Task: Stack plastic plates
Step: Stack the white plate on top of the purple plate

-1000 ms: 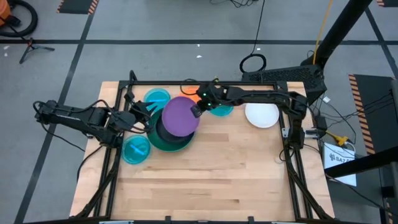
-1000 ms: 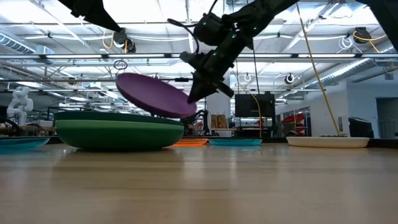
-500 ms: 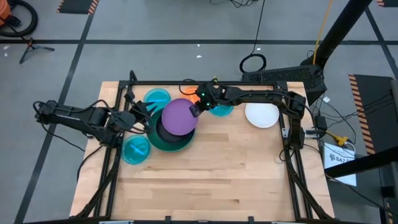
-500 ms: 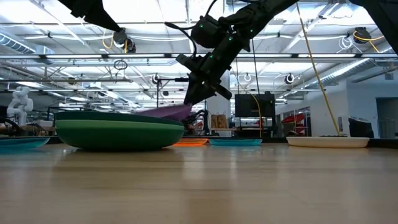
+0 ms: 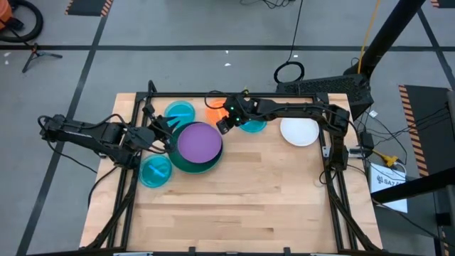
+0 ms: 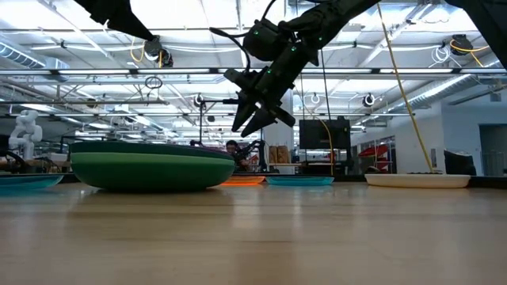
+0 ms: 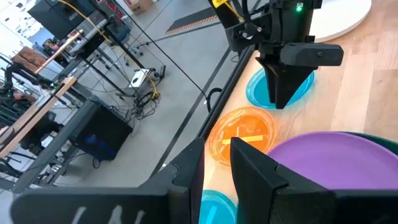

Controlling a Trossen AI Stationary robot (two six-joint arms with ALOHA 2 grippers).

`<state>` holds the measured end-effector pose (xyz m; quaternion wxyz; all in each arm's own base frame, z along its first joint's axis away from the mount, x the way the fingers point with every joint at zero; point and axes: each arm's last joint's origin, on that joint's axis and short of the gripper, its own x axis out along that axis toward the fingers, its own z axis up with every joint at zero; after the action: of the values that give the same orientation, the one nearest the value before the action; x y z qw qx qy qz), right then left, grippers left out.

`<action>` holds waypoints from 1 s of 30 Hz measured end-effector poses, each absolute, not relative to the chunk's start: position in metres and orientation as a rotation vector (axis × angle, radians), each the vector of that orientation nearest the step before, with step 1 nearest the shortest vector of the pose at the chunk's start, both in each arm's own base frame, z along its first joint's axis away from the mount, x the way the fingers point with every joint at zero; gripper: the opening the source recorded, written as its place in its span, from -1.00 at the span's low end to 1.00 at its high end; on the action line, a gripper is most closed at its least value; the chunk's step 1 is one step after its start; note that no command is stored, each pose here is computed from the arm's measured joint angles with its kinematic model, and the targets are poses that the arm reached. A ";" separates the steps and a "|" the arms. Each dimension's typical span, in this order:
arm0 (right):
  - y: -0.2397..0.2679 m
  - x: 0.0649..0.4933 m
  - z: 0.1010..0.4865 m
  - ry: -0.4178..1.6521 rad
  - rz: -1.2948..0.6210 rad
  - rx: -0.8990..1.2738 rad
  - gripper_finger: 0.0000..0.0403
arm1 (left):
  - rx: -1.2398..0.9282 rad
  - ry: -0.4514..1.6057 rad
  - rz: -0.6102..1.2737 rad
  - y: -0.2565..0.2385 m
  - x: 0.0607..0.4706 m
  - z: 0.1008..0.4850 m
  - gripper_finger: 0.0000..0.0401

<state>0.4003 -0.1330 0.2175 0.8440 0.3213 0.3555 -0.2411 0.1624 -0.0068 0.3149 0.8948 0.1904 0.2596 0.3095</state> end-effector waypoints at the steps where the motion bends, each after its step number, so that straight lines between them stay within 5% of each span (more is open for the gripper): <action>1: -0.133 0.400 0.217 0.752 -0.507 0.672 -0.41 | 0.395 0.538 0.642 -0.007 0.162 0.315 -0.57; 15: -0.083 0.382 0.231 0.986 -0.446 0.584 -0.41 | 0.406 0.543 0.638 -0.007 0.162 0.315 -0.57; 25: -0.075 0.311 0.241 1.439 -0.994 0.429 -0.48 | 0.404 0.542 0.638 -0.007 0.162 0.315 -0.57; 30: -0.081 0.301 0.234 1.495 -1.071 0.417 -0.50 | 0.386 0.536 0.643 -0.007 0.162 0.315 -0.57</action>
<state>0.3008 -0.0808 0.2341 0.5874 0.1789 0.6415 -0.4597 0.1623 -0.0068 0.3148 0.8956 0.1863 0.2586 0.3103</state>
